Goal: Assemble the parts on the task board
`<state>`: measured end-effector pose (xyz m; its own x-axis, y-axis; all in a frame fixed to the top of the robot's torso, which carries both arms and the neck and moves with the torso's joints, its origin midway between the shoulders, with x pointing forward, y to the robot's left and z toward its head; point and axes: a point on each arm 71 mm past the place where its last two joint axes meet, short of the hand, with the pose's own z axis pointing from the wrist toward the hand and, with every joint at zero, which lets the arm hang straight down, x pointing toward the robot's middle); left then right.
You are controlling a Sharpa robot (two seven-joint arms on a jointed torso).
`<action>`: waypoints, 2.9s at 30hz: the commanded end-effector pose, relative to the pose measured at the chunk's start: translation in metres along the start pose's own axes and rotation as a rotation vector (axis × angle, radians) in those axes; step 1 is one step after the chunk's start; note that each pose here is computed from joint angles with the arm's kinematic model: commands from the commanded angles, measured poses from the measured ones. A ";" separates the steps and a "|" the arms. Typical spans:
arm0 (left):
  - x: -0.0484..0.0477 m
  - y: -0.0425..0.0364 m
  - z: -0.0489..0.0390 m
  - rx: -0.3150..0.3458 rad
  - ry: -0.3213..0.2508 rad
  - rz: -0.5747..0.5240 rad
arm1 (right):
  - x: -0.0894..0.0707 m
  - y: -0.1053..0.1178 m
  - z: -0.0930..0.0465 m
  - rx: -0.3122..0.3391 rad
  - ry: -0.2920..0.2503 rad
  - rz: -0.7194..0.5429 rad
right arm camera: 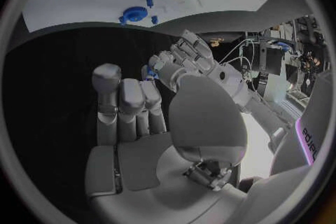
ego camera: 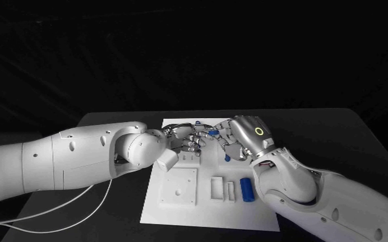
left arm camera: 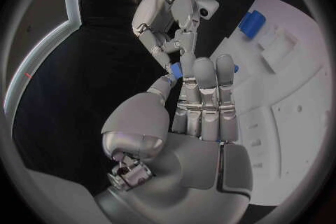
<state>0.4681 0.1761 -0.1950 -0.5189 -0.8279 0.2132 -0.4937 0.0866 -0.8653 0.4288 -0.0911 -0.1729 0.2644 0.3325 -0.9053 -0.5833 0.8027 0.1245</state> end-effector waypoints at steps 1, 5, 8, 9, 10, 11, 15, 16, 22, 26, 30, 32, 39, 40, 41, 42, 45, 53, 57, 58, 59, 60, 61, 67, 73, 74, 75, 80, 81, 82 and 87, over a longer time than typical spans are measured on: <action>0.0031 -0.0077 0.0010 0.048 0.005 0.046 | 0.002 0.010 -0.002 -0.060 0.006 0.012; 0.0020 -0.0087 0.0013 0.060 -0.009 0.065 | 0.002 0.009 -0.002 -0.061 0.008 0.016; 0.0009 -0.0093 0.0015 0.068 -0.020 0.071 | 0.002 0.009 -0.002 -0.060 0.010 0.019; 0.0004 -0.0095 0.0015 0.070 -0.024 0.072 | 0.002 0.009 -0.002 -0.060 0.011 0.020; 0.0000 -0.0097 0.0015 0.072 -0.028 0.073 | 0.002 0.009 -0.002 -0.060 0.012 0.021; -0.0005 -0.0099 0.0015 0.074 -0.031 0.074 | 0.003 0.009 -0.003 -0.059 0.014 0.021; -0.0017 -0.0103 0.0014 0.080 -0.039 0.076 | 0.003 0.008 -0.003 -0.058 0.017 0.023; -0.0018 -0.0104 0.0014 0.080 -0.040 0.076 | 0.003 0.008 -0.003 -0.058 0.018 0.023; -0.0029 -0.0108 0.0015 0.085 -0.043 0.080 | 0.004 0.006 -0.003 -0.054 0.022 0.023; -0.0043 -0.0113 0.0015 0.088 -0.046 0.085 | 0.004 0.004 -0.003 -0.049 0.023 0.027; -0.0066 -0.0120 0.0016 0.094 -0.047 0.100 | 0.003 0.002 -0.004 -0.039 0.022 0.040; -0.0082 -0.0124 0.0015 0.098 -0.047 0.112 | 0.003 0.000 -0.005 -0.032 0.022 0.050; -0.0147 -0.0147 0.0007 0.119 -0.041 0.209 | 0.001 -0.008 -0.007 0.000 0.013 0.109; -0.0156 -0.0150 0.0006 0.122 -0.039 0.227 | 0.001 -0.009 -0.007 0.004 0.010 0.119; -0.0164 -0.0153 0.0006 0.125 -0.038 0.245 | 0.000 -0.010 -0.007 0.009 0.005 0.130; -0.0171 -0.0155 0.0005 0.127 -0.036 0.262 | -0.001 -0.011 -0.007 0.013 0.001 0.139; -0.0186 -0.0160 0.0004 0.130 -0.031 0.309 | -0.003 -0.013 -0.007 0.023 -0.013 0.160; -0.0197 -0.0163 0.0005 0.132 -0.021 0.389 | -0.005 -0.020 -0.005 0.052 -0.015 0.179; -0.0204 -0.0170 0.0005 0.139 -0.020 0.423 | -0.005 -0.025 -0.005 0.079 0.003 0.204; -0.0207 -0.0174 0.0004 0.143 -0.020 0.437 | -0.006 -0.027 -0.005 0.091 0.011 0.216; -0.0210 -0.0177 0.0004 0.147 -0.020 0.449 | -0.006 -0.029 -0.004 0.101 0.021 0.229; -0.0215 -0.0183 0.0004 0.152 -0.021 0.465 | -0.006 -0.031 -0.004 0.115 0.039 0.250; -0.0222 -0.0190 0.0003 0.158 -0.021 0.481 | -0.006 -0.035 -0.003 0.134 0.063 0.279; -0.0285 -0.0265 0.0000 0.199 -0.031 0.565 | 0.000 -0.054 -0.007 0.278 0.265 0.546; -0.0323 -0.0362 -0.0015 0.282 -0.006 0.641 | 0.001 -0.072 -0.007 0.441 0.463 0.827; -0.0329 -0.0378 -0.0018 0.294 -0.005 0.650 | 0.001 -0.074 -0.007 0.463 0.485 0.859; -0.0334 -0.0397 -0.0022 0.309 -0.003 0.660 | 0.001 -0.076 -0.007 0.489 0.513 0.897; -0.0325 -0.0463 -0.0045 0.362 0.023 0.684 | 0.005 -0.084 -0.010 0.610 0.639 1.073; -0.0322 -0.0466 -0.0046 0.365 0.025 0.686 | 0.005 -0.084 -0.010 0.619 0.648 1.089; -0.0313 -0.0472 -0.0048 0.371 0.033 0.691 | 0.006 -0.084 -0.011 0.640 0.672 1.128; -0.0251 -0.0478 -0.0052 0.387 0.069 0.719 | 0.009 -0.081 -0.012 0.688 0.753 1.280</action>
<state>0.5053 0.2027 -0.1605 -0.6308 -0.6587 -0.4102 0.1717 0.3971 -0.9016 0.4772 -0.1667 -0.1895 -0.5494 0.7959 -0.2543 0.2109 0.4266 0.8795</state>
